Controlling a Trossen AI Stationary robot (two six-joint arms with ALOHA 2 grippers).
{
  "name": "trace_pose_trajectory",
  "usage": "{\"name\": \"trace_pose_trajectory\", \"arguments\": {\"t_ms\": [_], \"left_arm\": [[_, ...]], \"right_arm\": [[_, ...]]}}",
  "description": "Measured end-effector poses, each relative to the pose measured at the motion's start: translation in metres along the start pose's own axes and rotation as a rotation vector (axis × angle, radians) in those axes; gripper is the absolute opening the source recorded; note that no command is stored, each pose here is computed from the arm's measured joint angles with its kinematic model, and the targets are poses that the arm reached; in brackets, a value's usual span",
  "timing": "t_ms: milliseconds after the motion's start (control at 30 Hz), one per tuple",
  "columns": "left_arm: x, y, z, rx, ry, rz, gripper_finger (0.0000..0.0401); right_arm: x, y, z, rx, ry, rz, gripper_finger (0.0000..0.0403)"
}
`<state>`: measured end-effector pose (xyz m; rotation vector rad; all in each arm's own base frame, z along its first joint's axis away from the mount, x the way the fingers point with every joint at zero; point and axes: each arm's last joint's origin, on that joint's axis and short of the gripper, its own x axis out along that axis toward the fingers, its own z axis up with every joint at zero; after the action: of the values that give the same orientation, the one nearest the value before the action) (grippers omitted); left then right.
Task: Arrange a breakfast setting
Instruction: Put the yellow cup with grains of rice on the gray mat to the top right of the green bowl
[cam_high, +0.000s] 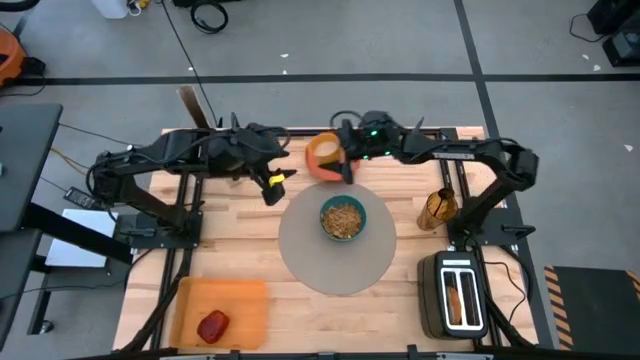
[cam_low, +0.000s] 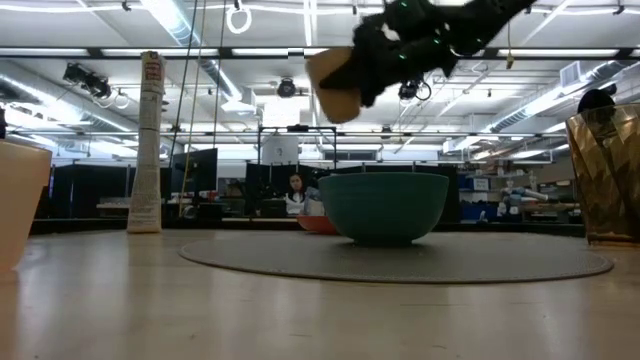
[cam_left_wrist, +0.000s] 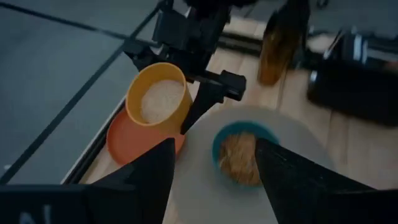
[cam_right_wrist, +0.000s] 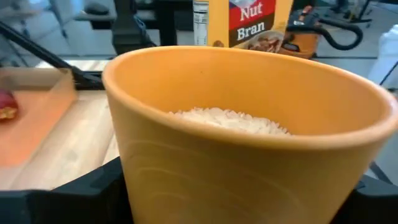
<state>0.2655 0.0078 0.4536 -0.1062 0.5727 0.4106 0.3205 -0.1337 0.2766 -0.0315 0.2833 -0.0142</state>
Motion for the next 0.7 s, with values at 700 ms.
{"name": "trace_pose_trajectory", "arguments": {"t_ms": [700], "left_arm": [[0.041,0.008,0.015,-0.175,-0.069,0.047,0.0221]], "right_arm": [[-0.063,-0.061,-0.103,0.023,-0.058,0.286,0.0326]]}}
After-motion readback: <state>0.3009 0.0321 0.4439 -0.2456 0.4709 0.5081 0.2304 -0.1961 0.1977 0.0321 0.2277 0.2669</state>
